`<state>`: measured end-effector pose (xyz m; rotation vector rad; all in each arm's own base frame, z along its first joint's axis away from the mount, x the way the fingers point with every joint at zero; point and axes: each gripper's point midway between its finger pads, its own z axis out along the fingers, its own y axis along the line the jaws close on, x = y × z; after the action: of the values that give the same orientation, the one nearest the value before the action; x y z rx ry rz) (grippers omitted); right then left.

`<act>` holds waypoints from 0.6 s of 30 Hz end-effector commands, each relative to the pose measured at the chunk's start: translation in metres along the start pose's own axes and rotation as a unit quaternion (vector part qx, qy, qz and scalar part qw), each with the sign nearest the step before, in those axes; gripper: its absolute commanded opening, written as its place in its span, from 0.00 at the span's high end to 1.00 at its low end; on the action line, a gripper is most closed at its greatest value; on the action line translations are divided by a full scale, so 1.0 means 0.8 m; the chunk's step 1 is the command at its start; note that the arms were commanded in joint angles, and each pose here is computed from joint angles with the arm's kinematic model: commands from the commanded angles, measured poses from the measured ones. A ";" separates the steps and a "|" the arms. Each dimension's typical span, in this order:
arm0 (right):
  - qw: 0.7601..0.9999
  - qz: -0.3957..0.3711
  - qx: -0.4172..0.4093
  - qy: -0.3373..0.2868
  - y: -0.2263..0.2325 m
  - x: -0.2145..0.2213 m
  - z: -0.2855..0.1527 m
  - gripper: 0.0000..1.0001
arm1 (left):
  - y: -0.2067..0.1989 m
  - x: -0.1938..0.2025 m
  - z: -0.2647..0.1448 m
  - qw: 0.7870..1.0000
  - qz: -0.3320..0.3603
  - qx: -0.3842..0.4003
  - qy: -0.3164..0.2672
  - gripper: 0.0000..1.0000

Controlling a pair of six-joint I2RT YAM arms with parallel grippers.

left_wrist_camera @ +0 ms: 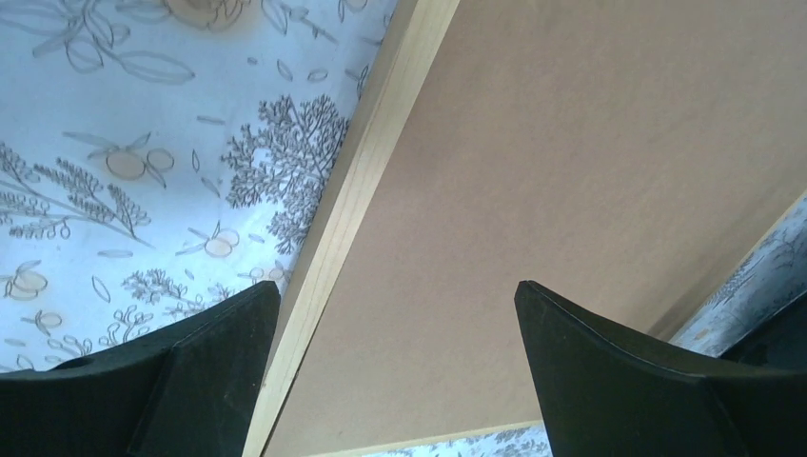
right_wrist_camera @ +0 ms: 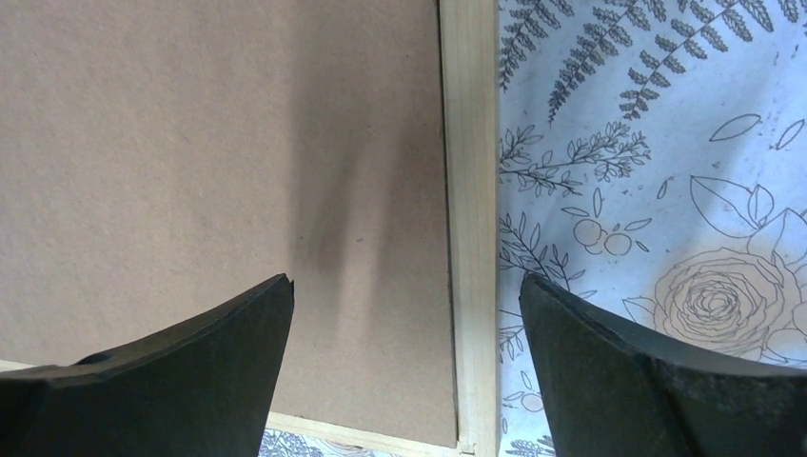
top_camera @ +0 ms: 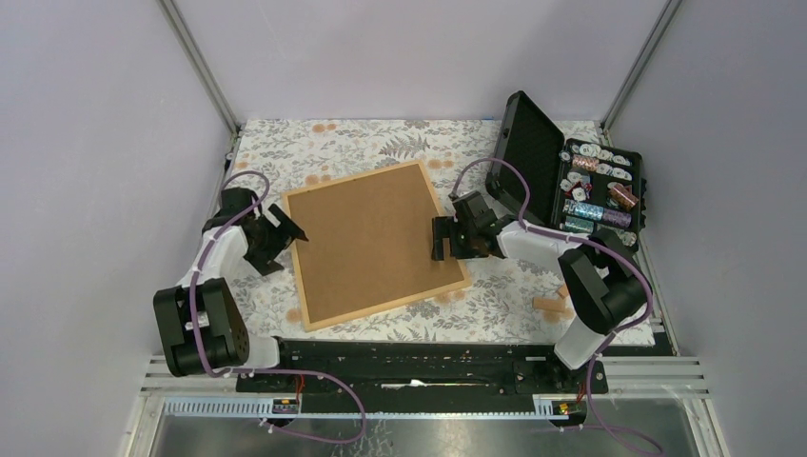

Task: Put the photo into the frame

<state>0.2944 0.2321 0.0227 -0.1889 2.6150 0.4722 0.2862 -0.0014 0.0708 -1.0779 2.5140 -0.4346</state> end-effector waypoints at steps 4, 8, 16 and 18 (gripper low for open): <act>0.999 -0.012 -0.041 -0.003 0.023 -0.005 -0.035 0.25 | 0.017 0.027 -0.011 1.000 -0.009 -0.007 0.009 0.02; 0.998 -0.015 -0.067 -0.011 0.034 -0.007 -0.048 0.22 | 0.009 0.037 -0.032 1.000 0.000 -0.005 -0.012 0.09; 0.996 -0.026 -0.089 -0.007 0.042 -0.005 -0.058 0.20 | 0.017 0.104 -0.040 0.999 -0.009 -0.028 0.030 0.01; 0.991 -0.037 -0.128 -0.001 0.058 0.002 -0.066 0.20 | 0.004 0.091 -0.041 1.000 0.001 -0.012 0.013 0.01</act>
<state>0.2763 0.2402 0.0581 -0.2585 2.5788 0.6133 0.2221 -0.0537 0.0838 -1.0256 2.5762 -0.4618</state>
